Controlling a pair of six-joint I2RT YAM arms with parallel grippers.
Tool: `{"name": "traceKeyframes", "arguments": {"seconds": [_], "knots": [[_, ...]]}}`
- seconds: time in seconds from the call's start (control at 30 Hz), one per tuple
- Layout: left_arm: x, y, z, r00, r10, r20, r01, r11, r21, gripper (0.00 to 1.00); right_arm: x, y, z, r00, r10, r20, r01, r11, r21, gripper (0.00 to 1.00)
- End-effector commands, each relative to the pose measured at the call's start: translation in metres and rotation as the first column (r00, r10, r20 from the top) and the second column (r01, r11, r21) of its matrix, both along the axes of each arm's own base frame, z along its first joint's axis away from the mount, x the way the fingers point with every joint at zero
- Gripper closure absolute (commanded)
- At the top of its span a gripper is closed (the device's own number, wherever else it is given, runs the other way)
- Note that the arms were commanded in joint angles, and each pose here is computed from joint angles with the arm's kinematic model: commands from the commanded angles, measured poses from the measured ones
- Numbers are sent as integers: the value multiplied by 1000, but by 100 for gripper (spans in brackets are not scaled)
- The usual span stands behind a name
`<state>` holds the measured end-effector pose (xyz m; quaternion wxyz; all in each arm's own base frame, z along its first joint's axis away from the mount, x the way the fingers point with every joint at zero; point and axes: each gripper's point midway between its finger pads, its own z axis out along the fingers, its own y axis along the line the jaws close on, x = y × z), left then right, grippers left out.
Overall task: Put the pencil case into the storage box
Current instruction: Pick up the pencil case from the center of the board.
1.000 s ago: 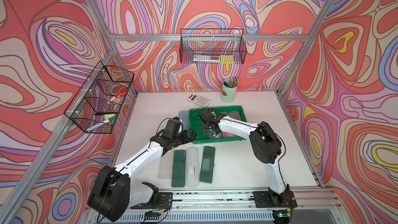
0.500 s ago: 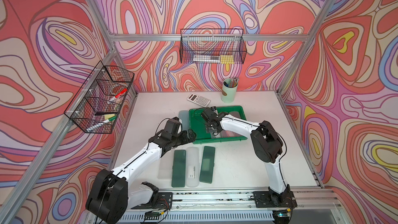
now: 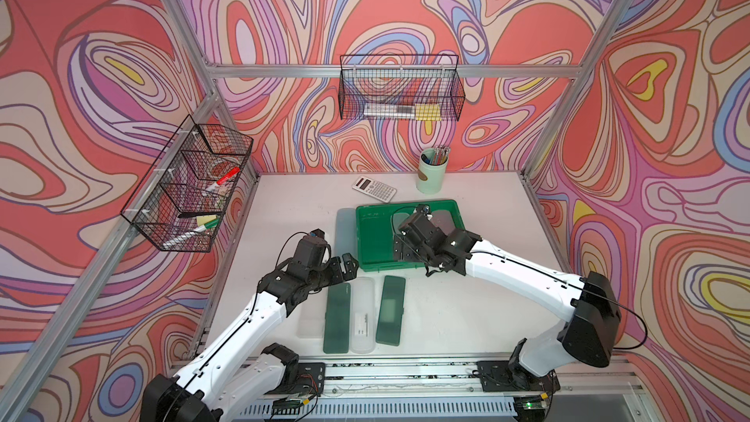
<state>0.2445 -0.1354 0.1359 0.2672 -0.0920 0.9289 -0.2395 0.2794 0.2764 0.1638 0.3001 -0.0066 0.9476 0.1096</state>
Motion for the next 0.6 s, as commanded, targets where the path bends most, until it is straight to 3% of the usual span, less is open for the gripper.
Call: {"name": "traceKeyframes", "arguments": {"seconds": [0.0, 0.1, 0.27, 0.57], "knots": [[-22, 12, -20, 995, 25, -91, -23, 999, 30, 1, -47, 14, -39, 994, -17, -105, 22, 998, 51, 2], [-28, 22, -25, 991, 53, -124, -44, 996, 78, 1, -79, 38, -59, 990, 41, -137, -26, 994, 107, 2], [-35, 35, -24, 985, 103, -136, -87, 989, 120, 1, -112, 62, -84, 981, 99, -169, -83, 991, 100, 2], [-32, 59, -10, 973, 209, -93, -199, 974, 107, 1, -124, 47, -111, 973, 86, -216, -92, 996, -19, 2]]}}
